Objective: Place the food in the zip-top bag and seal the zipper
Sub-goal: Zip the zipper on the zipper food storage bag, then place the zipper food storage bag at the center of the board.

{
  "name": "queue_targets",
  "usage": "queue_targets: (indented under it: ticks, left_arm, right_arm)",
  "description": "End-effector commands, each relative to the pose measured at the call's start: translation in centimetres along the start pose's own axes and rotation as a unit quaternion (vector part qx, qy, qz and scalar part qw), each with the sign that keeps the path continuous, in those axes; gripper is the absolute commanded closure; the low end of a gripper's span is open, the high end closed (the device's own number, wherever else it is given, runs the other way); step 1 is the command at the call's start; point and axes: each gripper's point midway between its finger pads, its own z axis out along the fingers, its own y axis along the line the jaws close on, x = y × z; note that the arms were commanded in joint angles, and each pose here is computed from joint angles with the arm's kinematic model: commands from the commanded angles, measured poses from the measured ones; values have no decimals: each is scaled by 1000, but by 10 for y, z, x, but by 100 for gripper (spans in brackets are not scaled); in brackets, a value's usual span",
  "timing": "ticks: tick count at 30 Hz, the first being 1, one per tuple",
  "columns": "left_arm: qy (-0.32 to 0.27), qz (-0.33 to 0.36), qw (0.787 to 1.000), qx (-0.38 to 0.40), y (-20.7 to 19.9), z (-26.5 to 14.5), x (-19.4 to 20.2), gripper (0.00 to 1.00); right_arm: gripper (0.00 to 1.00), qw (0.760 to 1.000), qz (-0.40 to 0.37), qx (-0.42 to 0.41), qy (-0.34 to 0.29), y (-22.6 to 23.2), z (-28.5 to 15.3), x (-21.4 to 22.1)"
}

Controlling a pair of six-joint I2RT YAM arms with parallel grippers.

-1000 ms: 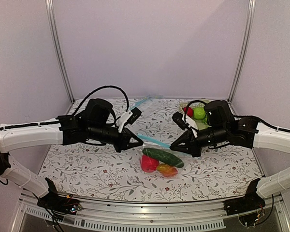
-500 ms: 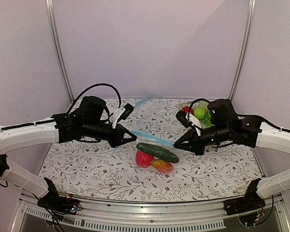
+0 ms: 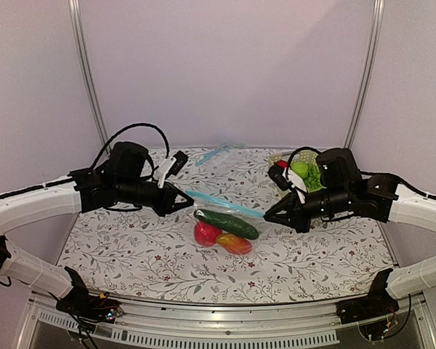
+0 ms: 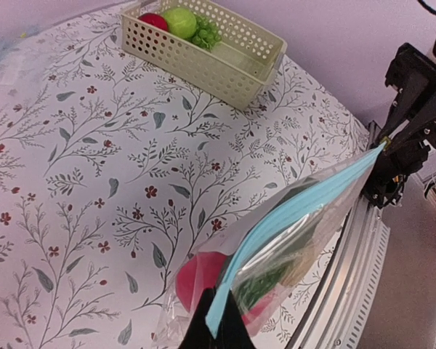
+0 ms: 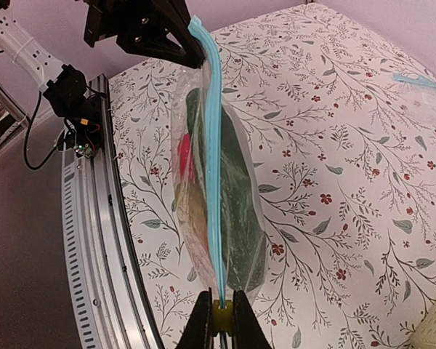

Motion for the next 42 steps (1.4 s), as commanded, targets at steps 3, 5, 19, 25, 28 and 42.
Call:
queue_targets:
  ticks: [3,5,19,25,28,42]
  left_arm:
    - [11,-34,996,-83,43,-14,12,100]
    - [9,-38,995,-88,46,-16,12,100]
    - [12,-25,999,29,6,18,3,100]
    - [19,-29,999,19,11,34,2,97]
    - [10,-43,999,-10,24,34,-1,82]
    - [-54,-120,983,-125,88,9,-6,0]
  right_arm:
    - [95,999,10,24,19,-8,-9,12]
    - [95,999,11,27,19,-9,-10,12]
    - [59,997,53,52,-24,-14,-19,-18]
    - [40,992,68,99,-43,-28,-29,-25]
    - [37,983,84,155,-51,-46,-36,-24]
    - [24,947,154,278,-50,-103,-45,-9]
